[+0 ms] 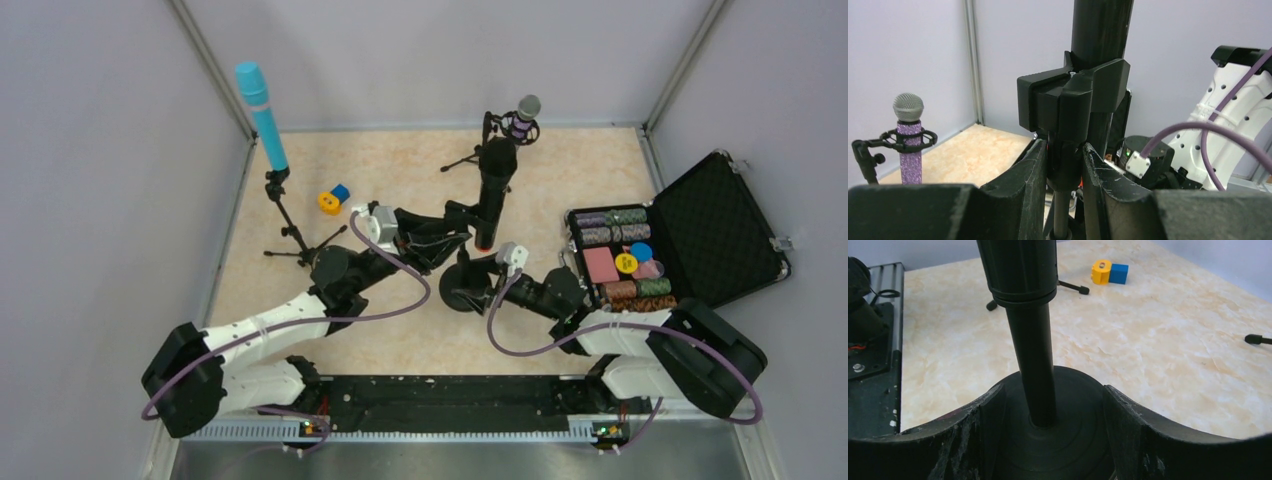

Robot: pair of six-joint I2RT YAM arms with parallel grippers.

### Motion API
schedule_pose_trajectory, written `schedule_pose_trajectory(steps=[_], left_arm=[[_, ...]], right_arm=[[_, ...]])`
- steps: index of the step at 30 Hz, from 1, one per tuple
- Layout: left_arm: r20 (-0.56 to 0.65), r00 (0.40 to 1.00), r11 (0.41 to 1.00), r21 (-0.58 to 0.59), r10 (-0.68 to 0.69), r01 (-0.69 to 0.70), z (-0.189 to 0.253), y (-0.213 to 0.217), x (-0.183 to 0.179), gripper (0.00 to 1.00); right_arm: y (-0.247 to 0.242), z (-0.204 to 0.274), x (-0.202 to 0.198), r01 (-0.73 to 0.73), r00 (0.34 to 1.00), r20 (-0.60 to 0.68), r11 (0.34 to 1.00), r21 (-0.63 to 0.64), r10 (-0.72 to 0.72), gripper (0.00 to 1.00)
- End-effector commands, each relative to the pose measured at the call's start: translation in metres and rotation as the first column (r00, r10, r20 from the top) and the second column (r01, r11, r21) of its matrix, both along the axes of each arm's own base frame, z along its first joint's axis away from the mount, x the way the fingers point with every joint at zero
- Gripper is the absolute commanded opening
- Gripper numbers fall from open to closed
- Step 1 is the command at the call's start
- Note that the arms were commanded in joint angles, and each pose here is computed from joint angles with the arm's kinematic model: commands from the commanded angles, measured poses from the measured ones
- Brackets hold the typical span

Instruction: Attach the microphones to the stand

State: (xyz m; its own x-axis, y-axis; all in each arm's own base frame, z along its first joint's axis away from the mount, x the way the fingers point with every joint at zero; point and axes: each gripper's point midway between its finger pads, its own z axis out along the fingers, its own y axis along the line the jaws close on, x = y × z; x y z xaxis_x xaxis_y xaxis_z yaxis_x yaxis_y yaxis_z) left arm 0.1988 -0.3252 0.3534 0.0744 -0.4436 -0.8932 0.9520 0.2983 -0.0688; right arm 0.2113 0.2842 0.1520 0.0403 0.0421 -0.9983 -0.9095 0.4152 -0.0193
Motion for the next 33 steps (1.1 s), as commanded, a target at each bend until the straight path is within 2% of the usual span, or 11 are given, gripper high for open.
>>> schedule_pose_trajectory(steps=[1,10,15,21,27,33], left_arm=[[0.253,0.964,0.95,-0.312,0.08,0.003,0.125,0.046,-0.034,0.0],[0.337,0.93,0.94,-0.341,0.144,-0.022,0.156,0.059,-0.043,0.0],[0.348,0.922,0.943,-0.328,0.172,-0.052,0.158,0.064,-0.043,0.0],[0.294,0.936,0.96,-0.253,0.193,-0.118,0.133,0.055,-0.025,0.0],[0.186,0.959,0.969,-0.163,0.216,-0.187,0.09,0.038,0.004,0.0],[0.1,0.954,0.954,-0.139,0.281,-0.266,0.06,0.031,0.032,0.0]], right_arm=[[-0.008,-0.035,0.003,0.043,0.998,-0.043,0.993,-0.112,-0.049,0.69],[-0.012,-0.048,0.004,0.065,0.995,-0.064,0.988,-0.143,-0.074,0.69],[-0.012,-0.048,0.005,0.071,0.994,-0.067,0.988,-0.135,-0.081,0.69],[-0.004,-0.024,0.005,0.051,0.997,-0.057,0.996,-0.078,-0.055,0.72],[-0.001,0.002,0.0,0.027,0.998,-0.056,1.0,-0.008,-0.028,0.82],[-0.006,0.005,-0.004,0.038,0.996,-0.079,0.999,0.001,-0.038,0.86]])
